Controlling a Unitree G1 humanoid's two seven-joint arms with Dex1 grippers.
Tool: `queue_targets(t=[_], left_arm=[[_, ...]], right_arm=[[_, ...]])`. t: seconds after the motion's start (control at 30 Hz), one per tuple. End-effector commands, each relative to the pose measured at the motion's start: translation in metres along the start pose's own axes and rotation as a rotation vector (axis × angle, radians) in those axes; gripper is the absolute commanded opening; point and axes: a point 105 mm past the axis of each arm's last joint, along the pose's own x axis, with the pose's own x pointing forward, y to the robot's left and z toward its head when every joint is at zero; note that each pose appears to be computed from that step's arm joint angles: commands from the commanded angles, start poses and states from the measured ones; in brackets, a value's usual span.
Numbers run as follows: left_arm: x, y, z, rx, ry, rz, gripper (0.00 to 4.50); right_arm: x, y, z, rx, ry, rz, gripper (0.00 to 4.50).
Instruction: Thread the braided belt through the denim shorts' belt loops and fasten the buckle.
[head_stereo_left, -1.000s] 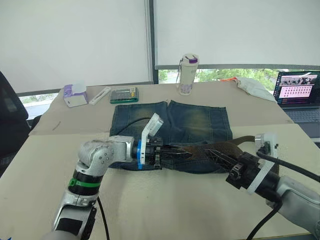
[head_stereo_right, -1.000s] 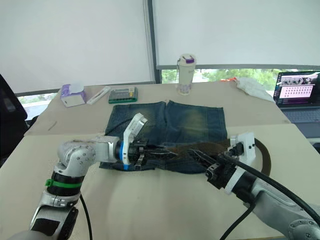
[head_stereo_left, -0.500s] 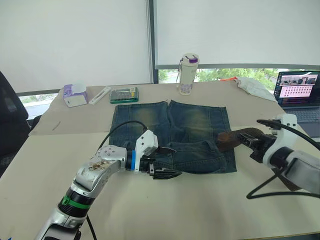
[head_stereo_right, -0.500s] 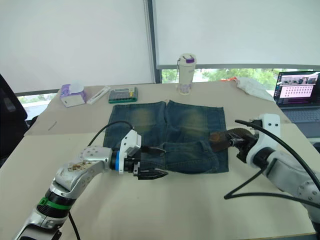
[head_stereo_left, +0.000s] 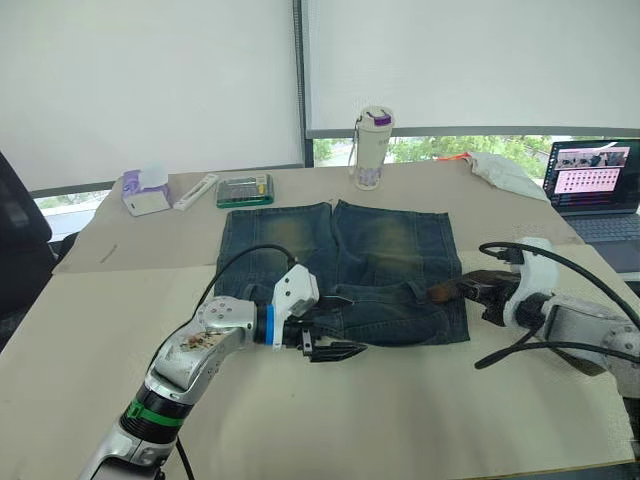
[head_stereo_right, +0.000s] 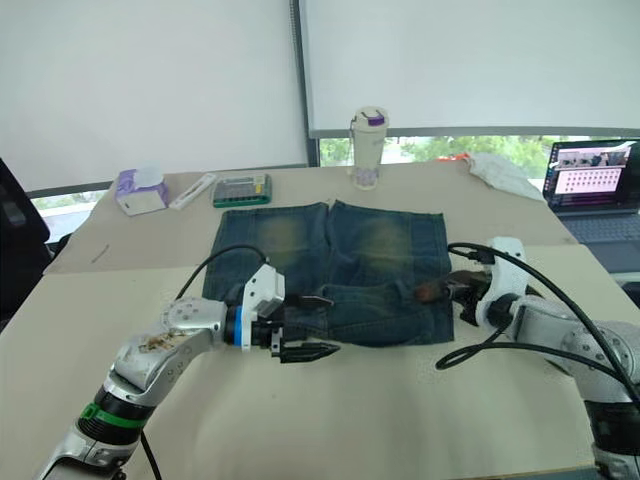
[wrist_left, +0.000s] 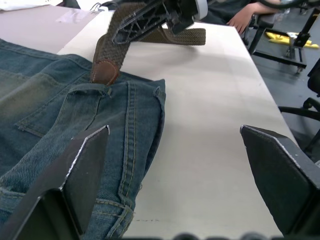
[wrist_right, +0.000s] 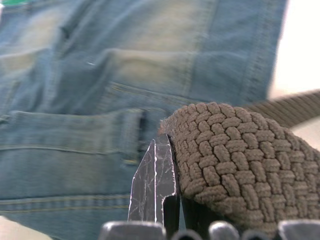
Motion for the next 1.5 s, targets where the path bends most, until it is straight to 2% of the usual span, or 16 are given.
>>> queue_targets(t=[0.03, 0.3, 0.8, 1.07, 1.3, 1.5], left_arm=[[-0.003, -0.001, 0.005, 0.031, -0.024, 0.013, 4.46], [-0.007, 0.000, 0.002, 0.028, -0.023, 0.034, 4.46], [-0.010, 0.000, 0.001, 0.058, -0.015, 0.050, 4.46], [-0.013, 0.000, -0.002, 0.049, -0.013, 0.069, 4.46], [-0.011, 0.000, -0.006, 0.044, -0.006, 0.077, 4.46], [-0.012, 0.004, -0.005, 0.040, -0.005, 0.109, 4.46]], right_arm=[[0.002, 0.000, 0.001, -0.022, 0.015, 0.003, 0.00], [-0.009, 0.000, 0.029, -0.038, -0.083, 0.007, 0.00], [0.012, 0.007, -0.001, 0.001, 0.015, 0.062, 0.00], [0.018, -0.016, -0.002, -0.093, 0.054, -0.075, 0.00], [0.047, 0.005, -0.010, -0.166, 0.095, 0.008, 0.00], [0.061, 0.022, -0.008, -0.156, 0.069, 0.097, 0.00]])
